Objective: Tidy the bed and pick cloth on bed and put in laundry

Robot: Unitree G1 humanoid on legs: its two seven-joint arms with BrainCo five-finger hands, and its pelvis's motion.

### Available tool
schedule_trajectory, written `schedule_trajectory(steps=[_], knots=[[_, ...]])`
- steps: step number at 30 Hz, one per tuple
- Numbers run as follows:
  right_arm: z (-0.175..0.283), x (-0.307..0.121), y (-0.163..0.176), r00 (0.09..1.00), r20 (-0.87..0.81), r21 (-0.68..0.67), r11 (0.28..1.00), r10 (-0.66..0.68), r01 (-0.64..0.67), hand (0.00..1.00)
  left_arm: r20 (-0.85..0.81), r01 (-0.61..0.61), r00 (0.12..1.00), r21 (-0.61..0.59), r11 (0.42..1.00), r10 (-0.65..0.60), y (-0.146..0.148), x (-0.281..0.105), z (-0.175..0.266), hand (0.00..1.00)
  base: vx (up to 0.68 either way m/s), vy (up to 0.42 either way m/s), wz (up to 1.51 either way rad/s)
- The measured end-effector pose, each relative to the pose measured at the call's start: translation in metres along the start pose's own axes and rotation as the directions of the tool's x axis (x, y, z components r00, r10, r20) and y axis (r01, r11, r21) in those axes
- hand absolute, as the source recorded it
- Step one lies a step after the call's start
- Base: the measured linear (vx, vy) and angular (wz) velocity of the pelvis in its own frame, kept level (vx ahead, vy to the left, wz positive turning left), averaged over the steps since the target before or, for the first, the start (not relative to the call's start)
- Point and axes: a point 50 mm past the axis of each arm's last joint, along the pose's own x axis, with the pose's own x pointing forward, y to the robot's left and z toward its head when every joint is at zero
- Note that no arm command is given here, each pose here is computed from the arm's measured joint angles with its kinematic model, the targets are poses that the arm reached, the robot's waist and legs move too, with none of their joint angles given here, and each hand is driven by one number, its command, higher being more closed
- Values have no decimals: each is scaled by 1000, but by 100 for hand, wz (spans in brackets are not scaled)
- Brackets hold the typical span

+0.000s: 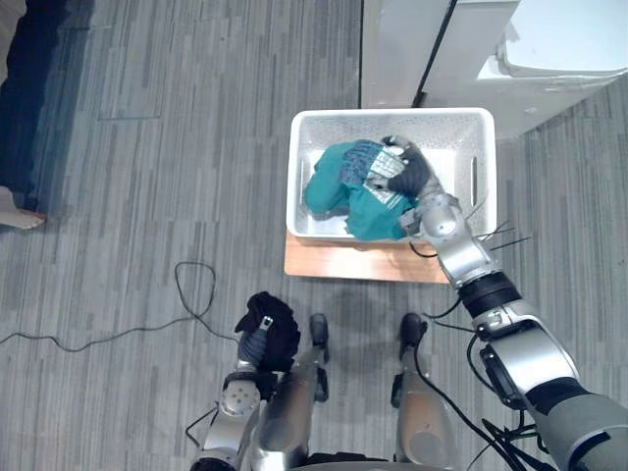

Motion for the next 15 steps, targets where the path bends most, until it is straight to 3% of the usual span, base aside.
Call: schedule_trajectory(steps=[7,15], knots=[[-14,-48,-13,988,57,-77,986,-145,149,0,130,1,992,-22,1000,1,2,-2,29,100,53,-17,-24],[-76,-148,-22,941,-168,-168,949,-295,267,0,240,-135,961,-42,990,141,37,6,57,100,69,-88,-25]])
